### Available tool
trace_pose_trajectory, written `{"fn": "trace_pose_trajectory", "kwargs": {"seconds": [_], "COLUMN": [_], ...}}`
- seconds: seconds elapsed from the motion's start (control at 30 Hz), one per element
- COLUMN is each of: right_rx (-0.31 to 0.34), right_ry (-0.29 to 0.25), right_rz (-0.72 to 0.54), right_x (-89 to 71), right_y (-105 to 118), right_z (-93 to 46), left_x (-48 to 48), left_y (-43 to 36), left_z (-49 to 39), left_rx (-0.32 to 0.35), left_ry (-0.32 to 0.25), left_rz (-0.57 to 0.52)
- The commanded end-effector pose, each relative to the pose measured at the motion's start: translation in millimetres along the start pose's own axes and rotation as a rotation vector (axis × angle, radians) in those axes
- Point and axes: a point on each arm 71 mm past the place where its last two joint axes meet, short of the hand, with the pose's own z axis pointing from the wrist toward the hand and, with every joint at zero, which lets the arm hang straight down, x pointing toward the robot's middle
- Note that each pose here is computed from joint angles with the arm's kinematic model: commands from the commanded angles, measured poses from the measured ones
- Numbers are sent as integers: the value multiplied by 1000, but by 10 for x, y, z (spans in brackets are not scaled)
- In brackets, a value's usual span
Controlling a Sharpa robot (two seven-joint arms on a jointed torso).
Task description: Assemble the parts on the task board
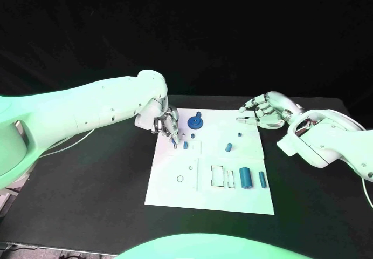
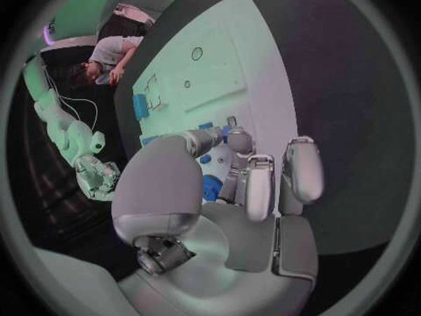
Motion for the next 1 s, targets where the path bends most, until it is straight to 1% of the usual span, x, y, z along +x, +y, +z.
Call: {"fn": "trace_pose_trajectory", "kwargs": {"seconds": [0.03,0.33,0.63,0.8,1.0], "right_rx": [-9,-9,-8,-8,-8], "right_ry": [9,9,10,10,10], "right_rz": [-5,-5,-5,-5,-5], "right_x": [11,9,9,9,9], "right_y": [8,5,4,4,4], "right_z": [1,0,1,1,2], "left_x": [16,70,104,113,115], "left_y": [-19,7,2,4,0], "left_z": [9,20,20,19,16], "left_rx": [-4,-2,15,24,30], "left_ry": [-2,50,87,102,101], "left_rz": [30,48,47,39,29]}}
